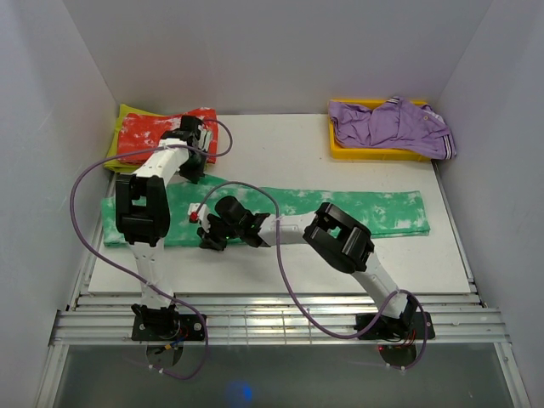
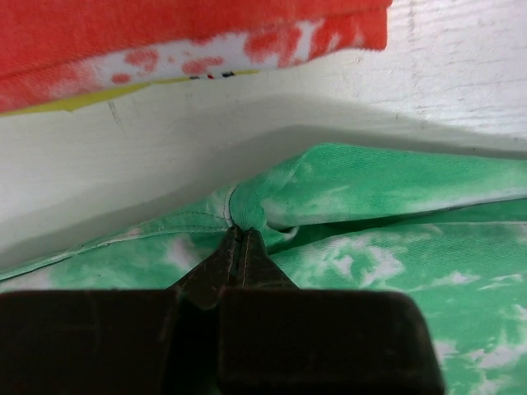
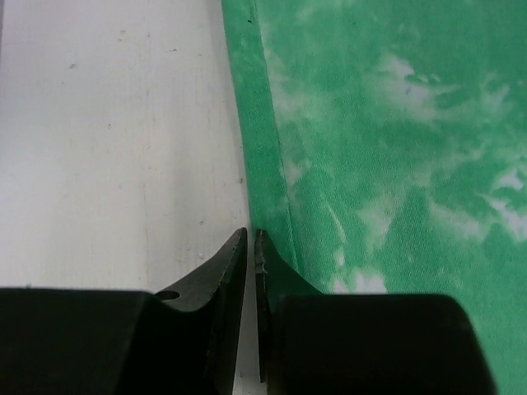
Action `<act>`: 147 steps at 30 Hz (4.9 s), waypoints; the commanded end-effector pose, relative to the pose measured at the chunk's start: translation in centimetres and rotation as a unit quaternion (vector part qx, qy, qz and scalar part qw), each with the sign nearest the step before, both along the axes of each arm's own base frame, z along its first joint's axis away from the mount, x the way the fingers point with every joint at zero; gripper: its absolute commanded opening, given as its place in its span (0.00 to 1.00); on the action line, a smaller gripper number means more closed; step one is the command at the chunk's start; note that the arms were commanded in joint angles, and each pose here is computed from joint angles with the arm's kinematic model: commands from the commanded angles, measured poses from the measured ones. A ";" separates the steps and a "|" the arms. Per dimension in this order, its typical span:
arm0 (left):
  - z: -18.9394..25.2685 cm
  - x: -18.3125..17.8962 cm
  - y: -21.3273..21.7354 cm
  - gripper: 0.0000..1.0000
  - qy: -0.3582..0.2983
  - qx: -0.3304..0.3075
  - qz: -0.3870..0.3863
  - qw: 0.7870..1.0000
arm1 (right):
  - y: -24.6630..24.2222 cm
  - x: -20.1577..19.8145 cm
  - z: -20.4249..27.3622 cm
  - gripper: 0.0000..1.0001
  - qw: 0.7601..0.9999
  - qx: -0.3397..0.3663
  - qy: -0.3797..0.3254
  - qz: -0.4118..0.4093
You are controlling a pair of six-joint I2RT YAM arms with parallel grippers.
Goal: Fold and stack the trousers
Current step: Fold the trousers
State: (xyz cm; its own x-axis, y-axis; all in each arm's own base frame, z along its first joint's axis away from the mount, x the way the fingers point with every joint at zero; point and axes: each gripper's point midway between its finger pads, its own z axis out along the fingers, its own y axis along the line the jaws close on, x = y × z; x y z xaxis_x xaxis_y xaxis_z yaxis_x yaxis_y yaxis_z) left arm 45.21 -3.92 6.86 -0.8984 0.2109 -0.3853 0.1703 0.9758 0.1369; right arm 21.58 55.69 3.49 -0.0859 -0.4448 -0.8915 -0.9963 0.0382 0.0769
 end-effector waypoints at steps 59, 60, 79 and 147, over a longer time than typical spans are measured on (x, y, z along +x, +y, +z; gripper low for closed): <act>12.0 9.7 1.8 0.61 -0.201 -0.104 -0.033 0.973 | 0.2 -1.5 3.0 0.47 0.978 0.012 0.206 0.003; 12.7 9.0 2.6 0.64 -0.200 -0.121 -0.037 0.972 | 0.0 0.1 5.8 0.53 0.979 0.034 0.202 -0.001; 1.2 -10.4 10.3 0.66 0.041 -0.235 0.051 0.970 | -38.2 10.0 2.7 0.66 0.932 -0.164 0.190 -0.261; -5.8 -12.9 17.2 0.62 0.116 -0.090 0.113 0.983 | -68.3 10.8 -0.7 0.12 0.711 -0.165 0.363 -0.579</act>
